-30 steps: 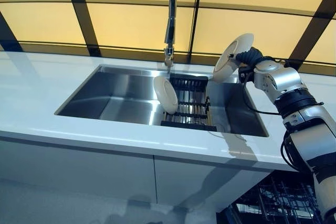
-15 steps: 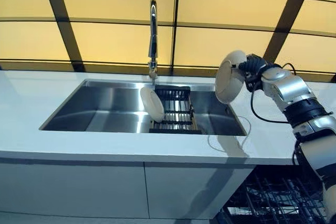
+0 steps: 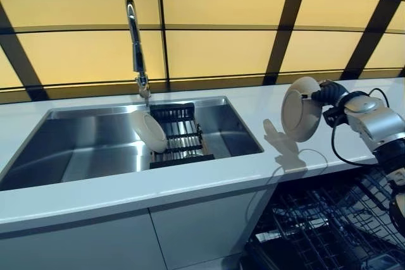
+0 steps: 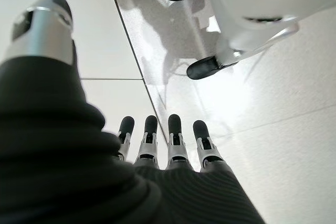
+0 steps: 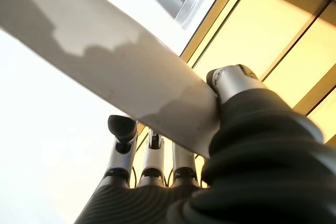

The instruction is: Take plates into dishwasher

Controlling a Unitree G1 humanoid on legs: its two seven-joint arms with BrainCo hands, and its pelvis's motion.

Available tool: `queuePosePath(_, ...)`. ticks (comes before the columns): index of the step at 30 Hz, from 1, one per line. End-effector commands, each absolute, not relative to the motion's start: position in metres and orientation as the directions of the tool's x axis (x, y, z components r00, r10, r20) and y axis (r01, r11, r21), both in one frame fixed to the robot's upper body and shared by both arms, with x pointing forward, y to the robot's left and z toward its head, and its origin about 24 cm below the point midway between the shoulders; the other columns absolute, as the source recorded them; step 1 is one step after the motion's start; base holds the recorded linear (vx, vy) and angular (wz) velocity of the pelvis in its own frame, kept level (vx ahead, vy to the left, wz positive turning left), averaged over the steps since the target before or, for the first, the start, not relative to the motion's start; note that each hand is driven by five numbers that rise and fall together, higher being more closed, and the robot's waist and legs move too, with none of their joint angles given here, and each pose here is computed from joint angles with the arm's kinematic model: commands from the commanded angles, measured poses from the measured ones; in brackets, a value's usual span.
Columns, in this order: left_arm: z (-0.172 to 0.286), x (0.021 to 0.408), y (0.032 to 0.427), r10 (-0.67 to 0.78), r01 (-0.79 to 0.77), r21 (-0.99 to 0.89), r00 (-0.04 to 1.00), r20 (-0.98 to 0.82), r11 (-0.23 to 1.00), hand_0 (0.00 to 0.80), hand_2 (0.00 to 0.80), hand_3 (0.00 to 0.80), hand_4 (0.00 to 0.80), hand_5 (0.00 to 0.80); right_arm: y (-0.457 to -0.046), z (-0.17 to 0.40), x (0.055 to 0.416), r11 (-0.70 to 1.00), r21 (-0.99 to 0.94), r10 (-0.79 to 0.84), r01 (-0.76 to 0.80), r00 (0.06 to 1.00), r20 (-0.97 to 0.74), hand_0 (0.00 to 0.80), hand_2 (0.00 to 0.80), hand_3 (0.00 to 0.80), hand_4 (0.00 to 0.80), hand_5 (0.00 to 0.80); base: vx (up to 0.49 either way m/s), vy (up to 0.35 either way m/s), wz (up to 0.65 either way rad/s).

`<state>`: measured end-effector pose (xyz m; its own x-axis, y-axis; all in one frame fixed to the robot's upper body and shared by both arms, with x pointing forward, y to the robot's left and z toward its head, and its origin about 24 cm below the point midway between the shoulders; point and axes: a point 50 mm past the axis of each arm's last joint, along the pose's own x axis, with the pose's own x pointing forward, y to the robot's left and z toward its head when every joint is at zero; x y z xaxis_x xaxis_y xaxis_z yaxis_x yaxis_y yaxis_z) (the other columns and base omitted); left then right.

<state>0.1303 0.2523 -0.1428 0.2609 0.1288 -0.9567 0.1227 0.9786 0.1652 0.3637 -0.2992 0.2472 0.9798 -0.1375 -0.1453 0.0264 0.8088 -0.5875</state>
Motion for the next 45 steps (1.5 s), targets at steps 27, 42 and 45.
queuePosePath(27,-0.135,0.117,0.295,0.246,0.057,0.274,0.295,-0.923,0.960,0.000,0.000,0.000,0.000,0.000,-0.380,0.236,0.289,0.799,-0.599,-0.222,0.057,0.953,-0.205,0.800,0.800,0.800,0.800,0.800,0.003,-0.020,-0.09)
queuePosePath(42,-0.131,0.115,0.304,0.256,0.069,0.289,0.299,-0.919,0.955,0.000,0.000,0.000,0.000,0.000,-0.385,0.200,0.274,0.816,-0.570,-0.150,-0.095,0.918,-0.368,0.800,0.800,0.800,0.800,0.800,-0.007,-0.018,-0.07)
queuePosePath(45,-0.131,0.115,0.303,0.252,0.071,0.285,0.301,-0.920,0.956,0.000,0.000,0.000,0.000,0.000,-0.378,0.187,0.273,0.811,-0.565,-0.112,-0.153,0.907,-0.406,0.800,0.800,0.800,0.800,0.800,0.000,0.000,0.00)
